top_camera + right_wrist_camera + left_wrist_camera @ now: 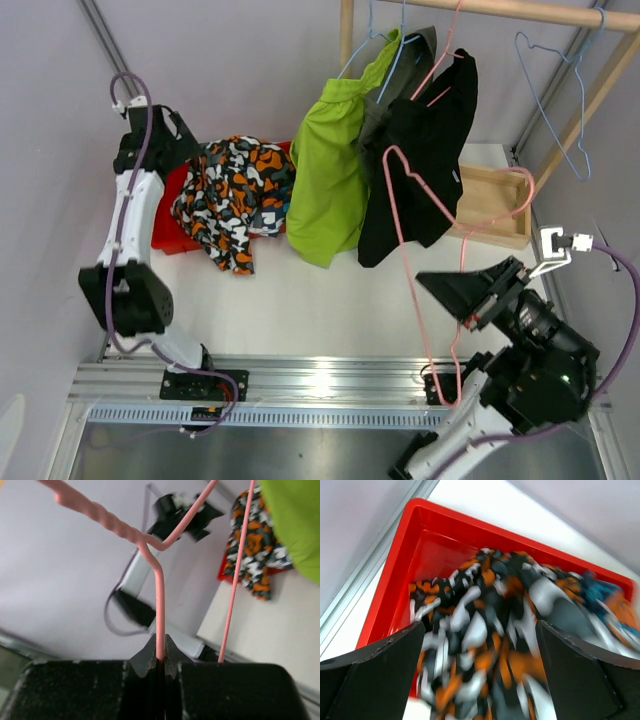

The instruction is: Remove the shorts from the hanger

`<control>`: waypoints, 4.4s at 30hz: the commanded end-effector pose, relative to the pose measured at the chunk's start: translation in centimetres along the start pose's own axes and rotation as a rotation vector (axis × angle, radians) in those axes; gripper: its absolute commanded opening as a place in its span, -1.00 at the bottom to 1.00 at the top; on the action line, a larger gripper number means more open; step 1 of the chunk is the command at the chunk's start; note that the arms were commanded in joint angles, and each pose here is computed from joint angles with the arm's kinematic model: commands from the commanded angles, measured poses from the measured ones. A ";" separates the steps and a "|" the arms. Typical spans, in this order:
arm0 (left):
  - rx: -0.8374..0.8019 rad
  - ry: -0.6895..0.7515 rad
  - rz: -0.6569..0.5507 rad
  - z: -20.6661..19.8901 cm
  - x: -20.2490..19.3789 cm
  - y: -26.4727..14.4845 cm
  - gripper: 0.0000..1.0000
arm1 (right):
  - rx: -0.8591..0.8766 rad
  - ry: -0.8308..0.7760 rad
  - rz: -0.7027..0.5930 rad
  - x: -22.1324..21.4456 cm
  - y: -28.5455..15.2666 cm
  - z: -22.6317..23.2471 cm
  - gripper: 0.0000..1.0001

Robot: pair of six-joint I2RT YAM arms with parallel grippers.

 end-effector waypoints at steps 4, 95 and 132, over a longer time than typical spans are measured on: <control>-0.197 0.027 -0.202 -0.5 -0.7 -11.9 0.99 | -0.166 0.063 -0.222 3.6 2.1 -2.9 -1.00; -0.622 0.233 -0.224 -0.3 -15.6 -18.1 0.99 | -0.054 0.393 0.241 3.9 -1.0 -6.7 -1.00; -0.693 0.297 -0.203 -2.1 -16.4 -19.2 0.99 | -0.096 0.822 0.419 -15.1 -8.7 2.6 -1.00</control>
Point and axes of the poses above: each gripper's point midway between its finger pads, its own y axis out along the fingers, its own z axis along the line the jaws close on, x = y × z, the point moved 9 cm from there along -y, back along the fingers, and after that the axes turned 8 degrees about y, right-handed, at the moved point
